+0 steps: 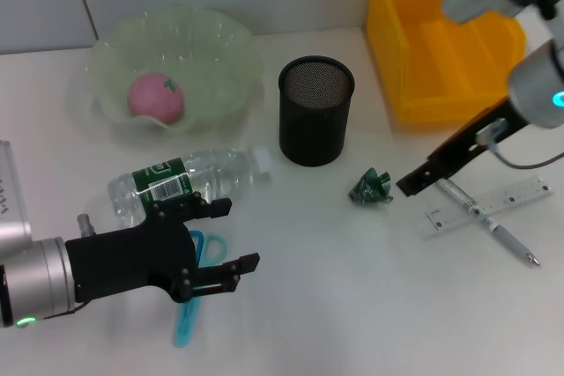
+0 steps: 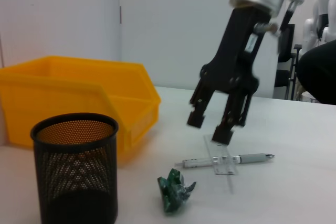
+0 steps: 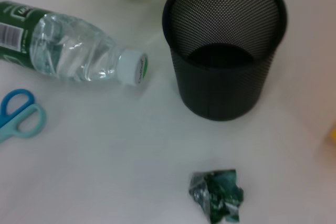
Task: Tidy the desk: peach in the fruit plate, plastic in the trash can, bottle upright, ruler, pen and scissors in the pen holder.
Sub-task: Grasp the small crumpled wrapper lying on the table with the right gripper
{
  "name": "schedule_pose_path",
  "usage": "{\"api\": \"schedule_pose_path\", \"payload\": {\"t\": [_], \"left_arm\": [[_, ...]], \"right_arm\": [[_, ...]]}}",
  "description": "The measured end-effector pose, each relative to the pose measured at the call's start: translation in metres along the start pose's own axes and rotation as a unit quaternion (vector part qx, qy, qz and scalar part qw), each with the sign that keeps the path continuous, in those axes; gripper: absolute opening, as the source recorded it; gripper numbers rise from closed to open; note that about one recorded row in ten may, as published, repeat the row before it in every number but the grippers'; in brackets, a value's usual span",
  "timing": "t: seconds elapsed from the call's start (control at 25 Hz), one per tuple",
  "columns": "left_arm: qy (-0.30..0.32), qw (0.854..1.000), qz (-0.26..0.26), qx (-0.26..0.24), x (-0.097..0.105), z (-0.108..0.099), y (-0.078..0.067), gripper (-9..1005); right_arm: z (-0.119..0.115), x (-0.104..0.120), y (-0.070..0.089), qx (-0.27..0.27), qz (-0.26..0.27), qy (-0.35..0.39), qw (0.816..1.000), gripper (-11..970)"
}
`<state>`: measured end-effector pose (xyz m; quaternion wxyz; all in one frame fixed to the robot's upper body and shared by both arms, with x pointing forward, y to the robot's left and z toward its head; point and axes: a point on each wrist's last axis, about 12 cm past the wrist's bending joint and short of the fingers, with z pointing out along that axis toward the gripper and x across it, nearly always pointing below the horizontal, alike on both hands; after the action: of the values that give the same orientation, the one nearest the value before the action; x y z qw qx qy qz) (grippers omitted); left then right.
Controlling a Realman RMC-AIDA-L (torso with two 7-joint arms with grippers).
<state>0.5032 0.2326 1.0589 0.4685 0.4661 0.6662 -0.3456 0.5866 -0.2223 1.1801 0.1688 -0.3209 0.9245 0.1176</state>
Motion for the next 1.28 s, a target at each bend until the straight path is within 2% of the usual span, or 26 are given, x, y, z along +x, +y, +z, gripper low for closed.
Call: {"api": "schedule_pose_path", "payload": {"t": [0.52,1.28], "left_arm": [[0.005,1.000,-0.004,0.015,0.001,0.007,-0.002,790],[0.009,1.000,-0.009,0.019,0.003,0.010,-0.002,786]], "right_arm": [[0.039,-0.016,0.007,0.012,-0.004,0.011,1.000,824],[0.069,-0.024,0.012,0.002,-0.003,0.020,1.000,824]]}}
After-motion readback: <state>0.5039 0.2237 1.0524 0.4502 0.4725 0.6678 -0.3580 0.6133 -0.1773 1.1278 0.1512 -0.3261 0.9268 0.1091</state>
